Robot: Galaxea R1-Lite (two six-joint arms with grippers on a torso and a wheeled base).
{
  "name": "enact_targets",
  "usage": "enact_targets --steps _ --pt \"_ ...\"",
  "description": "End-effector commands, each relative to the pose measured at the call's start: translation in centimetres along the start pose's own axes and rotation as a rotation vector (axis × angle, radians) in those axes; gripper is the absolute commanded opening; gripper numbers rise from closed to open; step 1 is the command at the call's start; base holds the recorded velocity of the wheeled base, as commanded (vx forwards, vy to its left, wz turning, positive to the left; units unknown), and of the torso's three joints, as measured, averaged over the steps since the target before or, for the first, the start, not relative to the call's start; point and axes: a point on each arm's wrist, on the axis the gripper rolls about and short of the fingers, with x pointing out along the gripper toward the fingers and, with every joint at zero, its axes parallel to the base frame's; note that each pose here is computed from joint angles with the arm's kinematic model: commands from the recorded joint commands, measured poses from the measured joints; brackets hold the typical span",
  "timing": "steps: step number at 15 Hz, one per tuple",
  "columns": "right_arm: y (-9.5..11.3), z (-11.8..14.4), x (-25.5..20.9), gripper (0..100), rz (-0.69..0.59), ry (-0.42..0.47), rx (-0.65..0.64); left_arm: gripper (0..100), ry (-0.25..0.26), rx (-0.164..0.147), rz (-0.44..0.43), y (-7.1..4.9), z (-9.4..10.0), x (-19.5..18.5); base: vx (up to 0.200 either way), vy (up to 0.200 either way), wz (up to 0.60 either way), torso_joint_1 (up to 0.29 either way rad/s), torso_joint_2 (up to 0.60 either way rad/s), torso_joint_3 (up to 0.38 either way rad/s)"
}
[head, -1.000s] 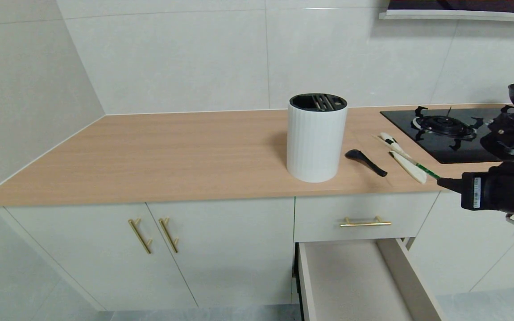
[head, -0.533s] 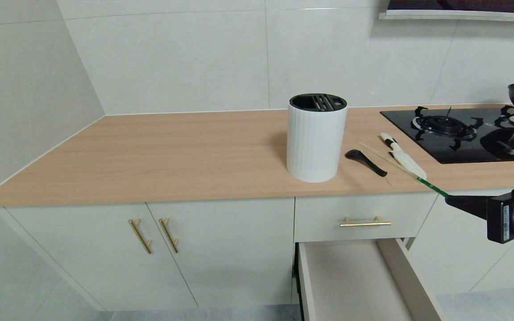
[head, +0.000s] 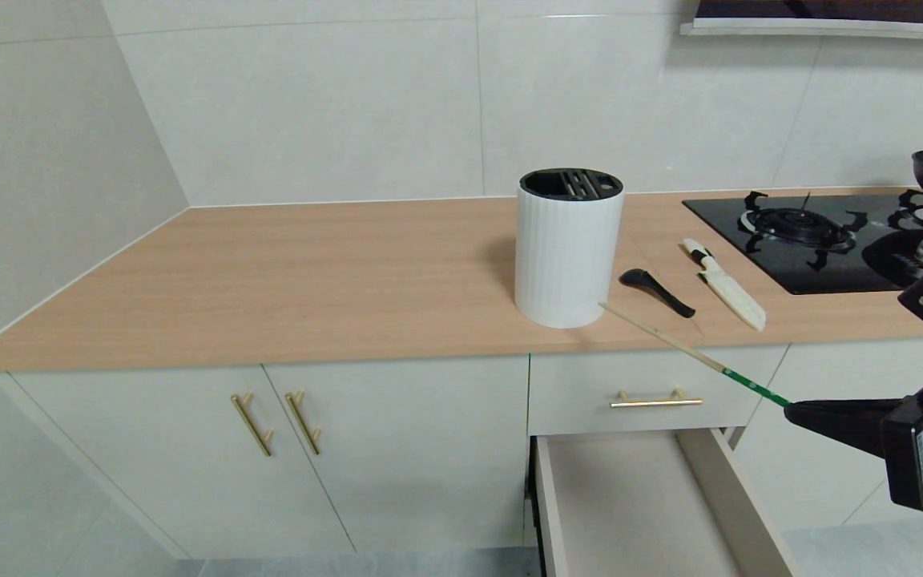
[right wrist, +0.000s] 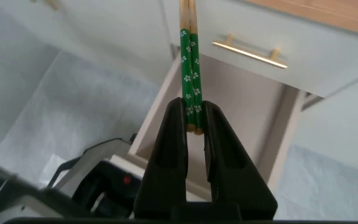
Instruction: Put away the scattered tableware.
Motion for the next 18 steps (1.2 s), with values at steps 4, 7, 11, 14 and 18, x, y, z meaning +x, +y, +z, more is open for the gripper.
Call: enact_targets --steps 4,7,11,14,18 --pt "0.2 -0.5 0.3 0 0.019 0.021 -0.034 100 0.0 0.0 0.001 0.0 0.0 0.0 0.0 0.0 0.0 -0.005 0.01 0.01" --pt "0.2 -0.6 0.6 0 0.019 0.034 -0.033 100 0.0 0.0 0.001 0.0 0.0 0.0 0.0 0.0 0.0 -0.157 0.36 0.201" --pt "0.4 -1.1 1.1 0 0.033 0.066 -0.047 100 0.0 0.0 0.001 0.0 0.0 0.0 0.0 0.0 0.0 -0.202 0.47 0.278" --pt "0.4 -1.3 1.5 0 0.033 0.083 -0.051 100 0.0 0.0 0.001 0.0 0.0 0.0 0.0 0.0 0.0 -0.082 0.2 0.116" --pt "0.3 -1.5 2.2 0 0.032 0.112 -0.049 100 0.0 0.0 0.001 0.0 0.0 0.0 0.0 0.0 0.0 -0.02 0.06 0.033"
